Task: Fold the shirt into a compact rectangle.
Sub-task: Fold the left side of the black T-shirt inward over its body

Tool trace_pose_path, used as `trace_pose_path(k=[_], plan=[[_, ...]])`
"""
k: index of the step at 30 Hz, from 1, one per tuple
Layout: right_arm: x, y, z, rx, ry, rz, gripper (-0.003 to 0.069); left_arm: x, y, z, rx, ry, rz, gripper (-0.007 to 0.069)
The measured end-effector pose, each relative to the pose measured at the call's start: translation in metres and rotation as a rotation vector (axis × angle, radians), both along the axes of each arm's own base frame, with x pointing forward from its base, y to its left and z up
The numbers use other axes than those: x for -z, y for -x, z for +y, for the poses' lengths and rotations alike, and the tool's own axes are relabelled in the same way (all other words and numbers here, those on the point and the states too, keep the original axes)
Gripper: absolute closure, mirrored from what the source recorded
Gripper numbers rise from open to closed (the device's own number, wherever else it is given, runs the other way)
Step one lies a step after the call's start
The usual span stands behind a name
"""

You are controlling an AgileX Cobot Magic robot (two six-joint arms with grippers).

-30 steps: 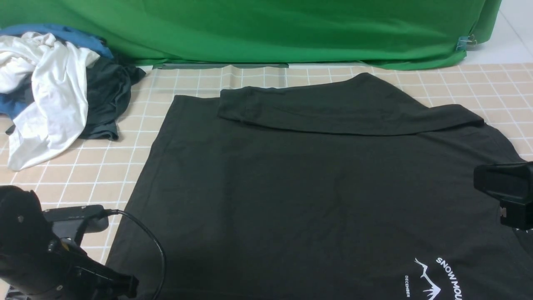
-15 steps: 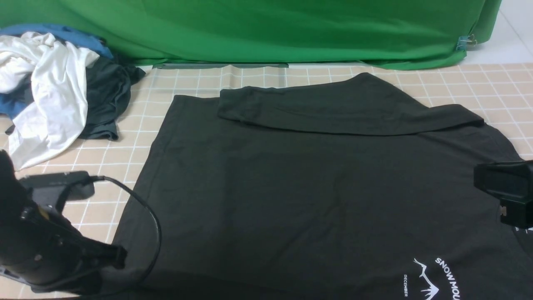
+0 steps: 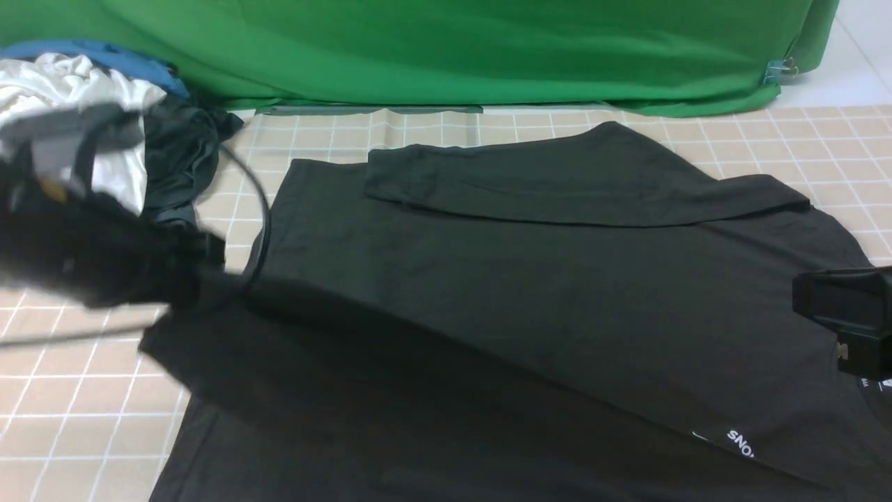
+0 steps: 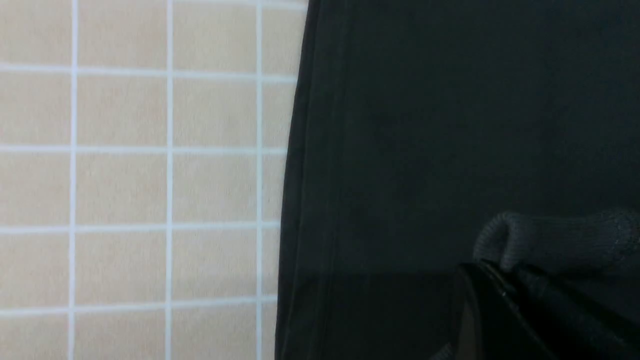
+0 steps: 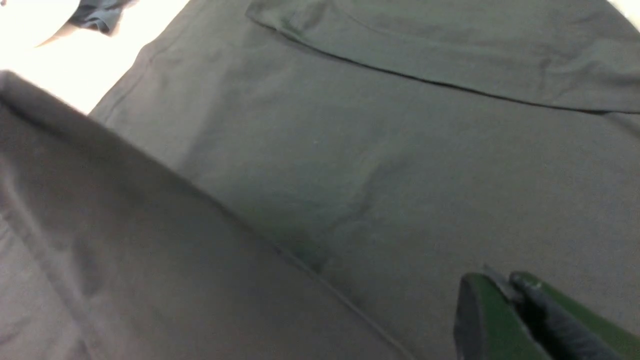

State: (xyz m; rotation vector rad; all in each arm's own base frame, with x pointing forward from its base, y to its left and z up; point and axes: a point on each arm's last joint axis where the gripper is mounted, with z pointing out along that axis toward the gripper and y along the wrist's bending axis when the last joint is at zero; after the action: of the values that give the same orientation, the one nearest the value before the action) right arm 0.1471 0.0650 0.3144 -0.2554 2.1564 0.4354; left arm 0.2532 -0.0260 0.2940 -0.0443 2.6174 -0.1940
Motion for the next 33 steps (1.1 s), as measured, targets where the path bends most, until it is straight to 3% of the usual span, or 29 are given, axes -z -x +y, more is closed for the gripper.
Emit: trace_pose_path(k=[10,25,28,33], plan=[[0.000,0.000,0.000,0.000,0.000,0.000,0.0555,0.008,-0.055,0.000,0.002,-0.055,-0.058,0.0596],[0.000,0.000,0.000,0.002,-0.003,0.002,0.0534,0.056,-0.110,0.002,-0.003,-0.124,-0.011,0.0589],[0.000,0.000,0.000,0.002,-0.003,0.002,0.0531,0.058,-0.112,0.003,0.003,-0.137,-0.020,0.0542],[0.000,0.000,0.000,0.002,-0.002,0.001,0.0523,0.054,-0.118,0.004,-0.016,-0.148,-0.091,0.0356]])
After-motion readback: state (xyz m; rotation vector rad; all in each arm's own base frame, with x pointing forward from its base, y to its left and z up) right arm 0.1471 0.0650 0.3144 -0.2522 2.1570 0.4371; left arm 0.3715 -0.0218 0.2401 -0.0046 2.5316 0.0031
